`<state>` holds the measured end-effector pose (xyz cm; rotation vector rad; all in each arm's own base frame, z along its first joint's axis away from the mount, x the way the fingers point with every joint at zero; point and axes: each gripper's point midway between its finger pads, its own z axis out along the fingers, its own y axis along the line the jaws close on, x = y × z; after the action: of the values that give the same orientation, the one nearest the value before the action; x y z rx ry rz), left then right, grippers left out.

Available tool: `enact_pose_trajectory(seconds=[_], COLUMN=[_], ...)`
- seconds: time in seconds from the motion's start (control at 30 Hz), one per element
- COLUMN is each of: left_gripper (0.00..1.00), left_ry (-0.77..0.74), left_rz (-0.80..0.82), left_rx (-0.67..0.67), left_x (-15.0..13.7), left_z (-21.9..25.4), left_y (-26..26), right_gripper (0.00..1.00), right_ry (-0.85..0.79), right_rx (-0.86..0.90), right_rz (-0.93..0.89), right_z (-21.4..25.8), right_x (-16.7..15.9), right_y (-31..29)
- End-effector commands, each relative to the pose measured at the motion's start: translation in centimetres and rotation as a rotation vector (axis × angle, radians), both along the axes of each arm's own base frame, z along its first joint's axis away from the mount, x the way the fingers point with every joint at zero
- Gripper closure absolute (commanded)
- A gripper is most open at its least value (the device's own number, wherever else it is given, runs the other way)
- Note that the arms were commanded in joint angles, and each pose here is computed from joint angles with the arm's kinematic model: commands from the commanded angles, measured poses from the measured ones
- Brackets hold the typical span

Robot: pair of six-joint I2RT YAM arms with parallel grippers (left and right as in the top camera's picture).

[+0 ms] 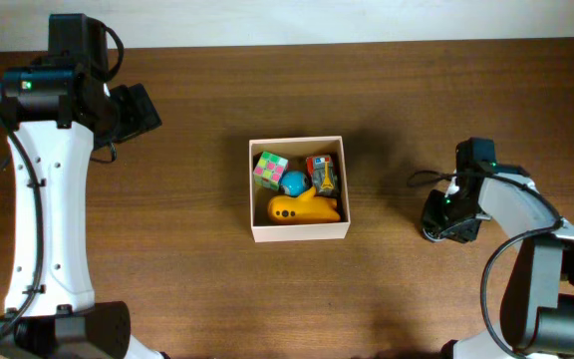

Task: Pack container
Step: 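Place the black puck into the box with the right gripper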

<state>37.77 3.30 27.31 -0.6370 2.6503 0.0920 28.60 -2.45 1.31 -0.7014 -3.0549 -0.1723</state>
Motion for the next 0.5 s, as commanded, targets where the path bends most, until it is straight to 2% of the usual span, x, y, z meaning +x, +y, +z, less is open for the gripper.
enact_pose_trajectory(seconds=[0.0, 0.13, 0.3, 0.47], left_gripper=[0.01, 0.01, 0.01, 0.01], left_ry=[-0.018, -0.018, -0.018, -0.018], left_rz=[-0.001, -0.001, -0.002, -0.001], left_rx=[0.011, 0.01, 0.01, 0.01], left_x=[-0.1, -0.1, -0.1, -0.1], left_z=[0.7, 0.7, 0.7, 0.7], left_y=[0.3, 0.3, 0.3, 0.3], right_gripper=[0.52, 0.52, 0.52, 0.52], right_ry=[-0.133, -0.259, -0.478, -0.595], right_rx=[0.018, 0.009, 0.027, 0.067], right_rz=[0.06, 0.177, 0.384, 0.541], right_z=[4.7, 10.5, 18.4, 20.2], right_x=[2.8, 4.4, 5.7, 6.2], right_y=[1.5, 4.3, 10.9, 17.2])
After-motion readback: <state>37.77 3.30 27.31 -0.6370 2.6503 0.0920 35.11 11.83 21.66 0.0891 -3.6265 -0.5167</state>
